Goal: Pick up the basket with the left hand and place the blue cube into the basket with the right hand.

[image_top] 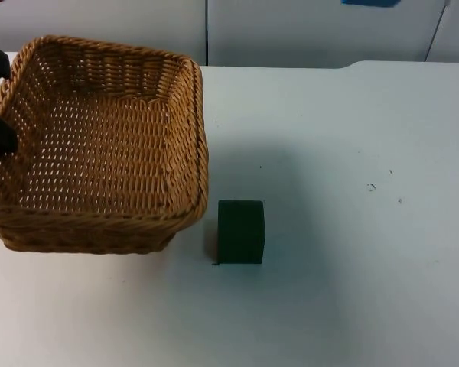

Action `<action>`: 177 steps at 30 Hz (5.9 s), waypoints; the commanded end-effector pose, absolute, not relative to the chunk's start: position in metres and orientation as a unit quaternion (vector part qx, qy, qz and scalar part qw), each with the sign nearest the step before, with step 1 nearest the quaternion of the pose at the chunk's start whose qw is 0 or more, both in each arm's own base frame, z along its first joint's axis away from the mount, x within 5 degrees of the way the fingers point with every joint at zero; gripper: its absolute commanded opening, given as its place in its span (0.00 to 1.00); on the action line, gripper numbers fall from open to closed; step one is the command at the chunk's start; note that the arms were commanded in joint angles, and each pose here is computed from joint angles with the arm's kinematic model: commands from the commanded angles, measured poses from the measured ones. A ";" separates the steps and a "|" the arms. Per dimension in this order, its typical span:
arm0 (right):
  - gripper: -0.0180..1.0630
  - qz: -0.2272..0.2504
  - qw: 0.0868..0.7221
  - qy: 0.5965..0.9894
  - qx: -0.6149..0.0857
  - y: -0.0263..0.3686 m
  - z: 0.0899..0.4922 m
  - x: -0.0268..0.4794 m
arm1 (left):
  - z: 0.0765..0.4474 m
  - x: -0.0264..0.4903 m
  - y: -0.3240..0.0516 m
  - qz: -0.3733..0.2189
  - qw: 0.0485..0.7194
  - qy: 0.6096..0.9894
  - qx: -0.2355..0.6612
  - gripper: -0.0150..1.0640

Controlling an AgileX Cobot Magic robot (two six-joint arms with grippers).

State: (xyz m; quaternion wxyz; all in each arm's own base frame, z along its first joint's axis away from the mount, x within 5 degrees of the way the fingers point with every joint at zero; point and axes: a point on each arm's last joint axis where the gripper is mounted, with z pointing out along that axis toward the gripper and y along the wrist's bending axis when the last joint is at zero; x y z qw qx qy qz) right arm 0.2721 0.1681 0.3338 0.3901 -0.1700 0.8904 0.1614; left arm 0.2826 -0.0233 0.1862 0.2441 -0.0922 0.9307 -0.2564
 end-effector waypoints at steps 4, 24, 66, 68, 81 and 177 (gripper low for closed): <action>0.01 0.182 0.399 0.876 -0.201 0.201 0.335 0.279 | 0.187 0.282 -0.025 -0.267 0.243 0.927 -0.103 0.01; 0.01 0.173 0.319 0.885 -0.292 0.312 0.264 0.319 | 0.187 0.282 -0.024 -0.266 0.244 0.927 -0.103 0.01; 0.24 0.214 0.270 0.889 -0.303 0.355 0.183 0.341 | 0.185 0.284 -0.025 -0.275 0.240 0.924 -0.113 0.01; 0.36 0.212 0.271 0.887 -0.306 0.355 0.183 0.341 | 0.185 0.284 -0.025 -0.275 0.240 0.924 -0.113 0.01; 0.77 0.209 0.261 0.890 -0.310 0.355 0.181 0.340 | 0.185 0.284 -0.025 -0.275 0.241 0.924 -0.114 0.01; 0.78 0.211 0.371 0.832 -0.353 0.199 0.337 0.187 | 0.148 0.311 -0.014 -0.202 0.277 0.938 -0.059 0.62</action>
